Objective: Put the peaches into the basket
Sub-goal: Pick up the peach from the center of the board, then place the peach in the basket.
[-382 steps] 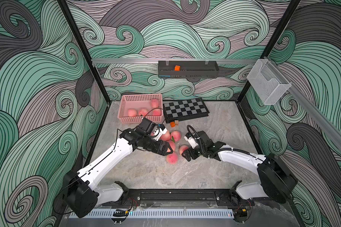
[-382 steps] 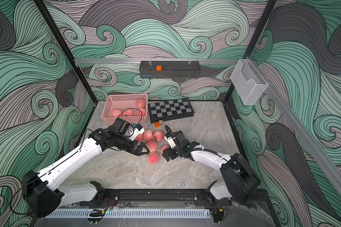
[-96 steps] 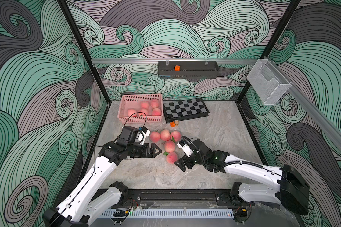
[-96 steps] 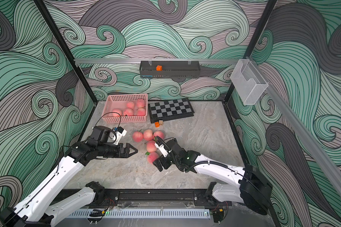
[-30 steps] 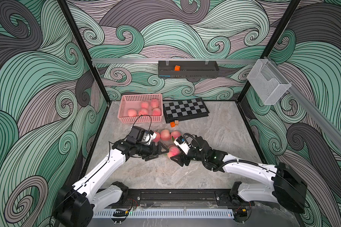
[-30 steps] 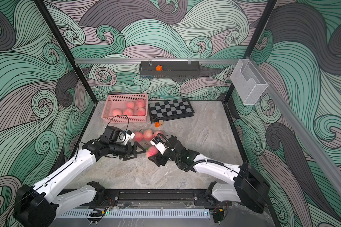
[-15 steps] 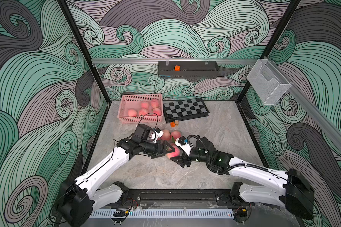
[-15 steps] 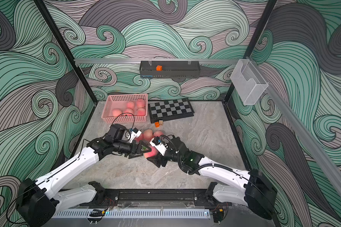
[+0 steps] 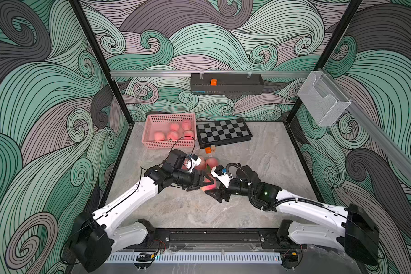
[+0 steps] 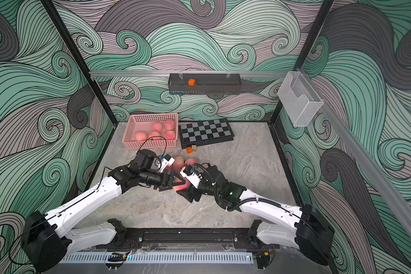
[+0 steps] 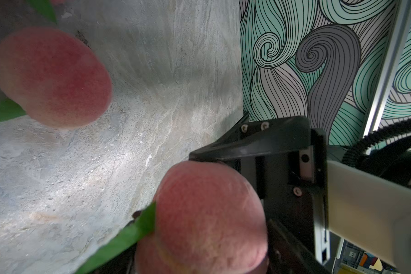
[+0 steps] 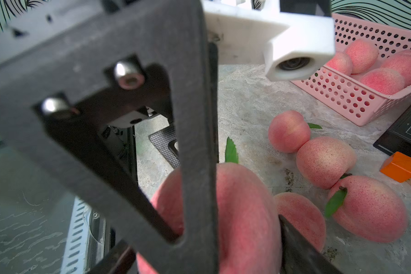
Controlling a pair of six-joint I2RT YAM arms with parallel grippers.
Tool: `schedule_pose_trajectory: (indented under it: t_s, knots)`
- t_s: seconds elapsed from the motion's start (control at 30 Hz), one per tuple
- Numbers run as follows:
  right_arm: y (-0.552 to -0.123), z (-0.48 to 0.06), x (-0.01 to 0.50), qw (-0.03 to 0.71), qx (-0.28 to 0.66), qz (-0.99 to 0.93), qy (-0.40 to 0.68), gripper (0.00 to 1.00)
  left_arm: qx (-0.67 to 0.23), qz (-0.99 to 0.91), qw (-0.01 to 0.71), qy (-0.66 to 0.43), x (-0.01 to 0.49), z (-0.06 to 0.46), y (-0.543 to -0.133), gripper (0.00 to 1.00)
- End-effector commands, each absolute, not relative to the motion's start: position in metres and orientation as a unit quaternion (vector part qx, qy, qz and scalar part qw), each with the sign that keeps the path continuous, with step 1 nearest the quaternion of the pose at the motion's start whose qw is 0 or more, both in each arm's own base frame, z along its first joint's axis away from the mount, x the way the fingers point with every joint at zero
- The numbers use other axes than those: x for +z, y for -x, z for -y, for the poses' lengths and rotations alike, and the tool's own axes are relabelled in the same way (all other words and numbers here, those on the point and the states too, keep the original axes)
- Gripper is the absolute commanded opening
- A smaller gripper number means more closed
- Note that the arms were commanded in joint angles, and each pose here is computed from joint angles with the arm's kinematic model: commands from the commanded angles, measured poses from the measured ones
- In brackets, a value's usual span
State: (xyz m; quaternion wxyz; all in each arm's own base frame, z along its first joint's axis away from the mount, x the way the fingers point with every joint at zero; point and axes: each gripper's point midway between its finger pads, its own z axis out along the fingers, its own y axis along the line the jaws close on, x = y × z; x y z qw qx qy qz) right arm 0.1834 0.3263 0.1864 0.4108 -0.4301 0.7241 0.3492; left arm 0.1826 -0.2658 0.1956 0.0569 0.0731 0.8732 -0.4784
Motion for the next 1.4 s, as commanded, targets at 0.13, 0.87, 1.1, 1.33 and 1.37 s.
schedule_pose_trajectory:
  t_s: [0.13, 0.87, 1.1, 1.33, 1.37]
  knots:
    - [-0.186, -0.333, 0.203, 0.429, 0.352, -0.708, 0.437, 0.78, -0.505, -0.856, 0.058, -0.096, 0.215, 0.277, -0.179, 0.68]
    - [-0.239, -0.327, 0.255, 0.46, 0.36, -0.708, 0.396, 0.99, -0.369, -0.903, 0.208, -0.075, 0.241, 0.232, -0.285, 0.58]
    - [-0.282, -0.335, 0.264, 0.459, 0.36, -0.716, 0.384, 0.99, -0.323, -0.913, 0.249, -0.025, 0.245, 0.192, -0.377, 0.57]
    - [-0.321, -0.345, 0.264, 0.457, 0.363, -0.72, 0.376, 0.99, -0.223, -0.933, 0.281, 0.007, 0.233, 0.145, -0.455, 0.57]
    - [-0.325, -0.346, 0.263, 0.456, 0.363, -0.72, 0.376, 0.99, -0.215, -0.935, 0.283, 0.013, 0.229, 0.14, -0.465, 0.57]
